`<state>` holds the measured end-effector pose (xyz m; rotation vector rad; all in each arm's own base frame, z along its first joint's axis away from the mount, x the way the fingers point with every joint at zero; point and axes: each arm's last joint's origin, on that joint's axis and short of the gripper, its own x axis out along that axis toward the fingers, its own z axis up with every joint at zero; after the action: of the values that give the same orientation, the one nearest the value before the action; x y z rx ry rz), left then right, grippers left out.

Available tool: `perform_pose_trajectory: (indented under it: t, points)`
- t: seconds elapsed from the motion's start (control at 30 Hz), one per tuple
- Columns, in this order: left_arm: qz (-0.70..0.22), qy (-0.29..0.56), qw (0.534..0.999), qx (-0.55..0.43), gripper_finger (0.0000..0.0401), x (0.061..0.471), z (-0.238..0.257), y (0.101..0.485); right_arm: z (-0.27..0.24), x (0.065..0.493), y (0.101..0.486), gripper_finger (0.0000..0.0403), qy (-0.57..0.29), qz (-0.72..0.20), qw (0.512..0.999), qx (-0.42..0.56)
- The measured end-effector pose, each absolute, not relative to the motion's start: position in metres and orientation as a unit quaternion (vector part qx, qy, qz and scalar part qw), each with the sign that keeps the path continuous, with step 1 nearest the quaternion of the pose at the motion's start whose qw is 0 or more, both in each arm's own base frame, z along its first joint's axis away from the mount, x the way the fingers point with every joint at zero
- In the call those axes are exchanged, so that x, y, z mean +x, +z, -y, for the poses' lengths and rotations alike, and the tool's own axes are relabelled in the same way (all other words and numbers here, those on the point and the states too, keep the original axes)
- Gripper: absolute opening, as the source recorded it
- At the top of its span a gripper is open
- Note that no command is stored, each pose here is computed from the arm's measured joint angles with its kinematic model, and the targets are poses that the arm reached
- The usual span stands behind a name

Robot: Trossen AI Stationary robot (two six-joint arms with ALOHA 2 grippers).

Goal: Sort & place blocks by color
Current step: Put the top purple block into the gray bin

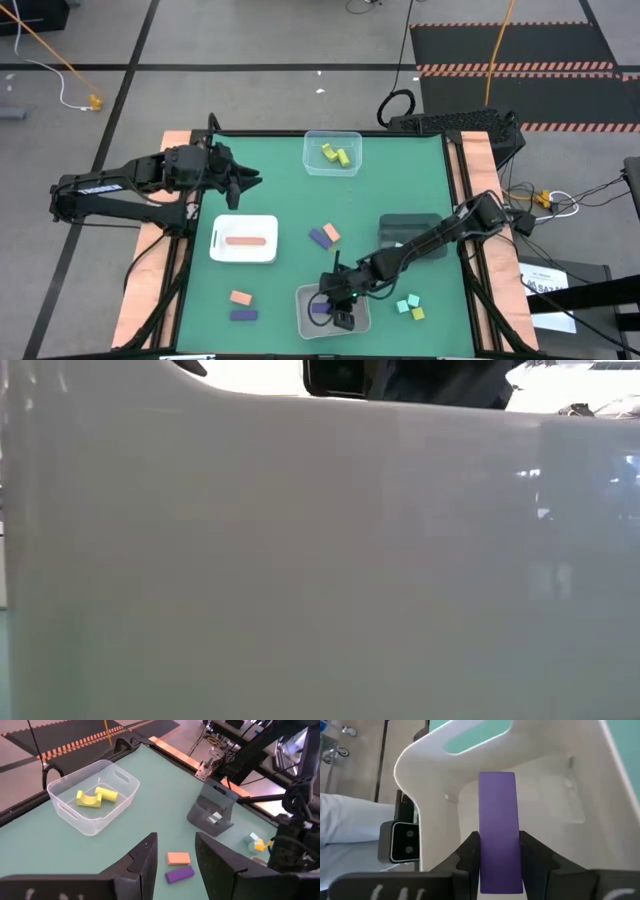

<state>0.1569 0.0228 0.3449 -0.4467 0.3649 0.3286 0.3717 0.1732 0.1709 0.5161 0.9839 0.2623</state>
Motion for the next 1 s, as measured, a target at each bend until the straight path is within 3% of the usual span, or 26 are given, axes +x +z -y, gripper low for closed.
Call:
perform_pose_trajectory:
  t: [0.1,0.3,0.43,0.57,0.8,1.0]
  points:
    - [-0.181,0.161,0.946,-0.217,0.0131,0.157,-0.023,0.345,-0.172,0.372,0.17,0.0096,0.122,-0.467,0.841,0.244]
    - [-0.182,0.16,0.947,-0.213,0.0131,0.157,-0.023,0.345,-0.172,0.372,0.171,0.0197,0.118,-0.468,0.839,0.253]
    - [-0.185,0.161,0.946,-0.212,0.0131,0.157,-0.023,0.344,-0.171,0.372,0.172,0.0234,0.117,-0.468,0.839,0.253]
    - [-0.193,0.163,0.943,-0.215,0.0131,0.156,-0.023,0.342,-0.166,0.371,0.182,0.0233,0.122,-0.458,0.843,0.254]
    - [-0.193,0.165,0.942,-0.221,0.0131,0.156,-0.023,0.342,-0.142,0.365,0.238,0.0199,0.132,-0.375,0.885,0.241]
    - [-0.194,0.164,0.942,-0.218,0.0131,0.156,-0.023,0.342,-0.114,0.362,0.265,0.0195,-0.003,-0.293,0.943,0.159]
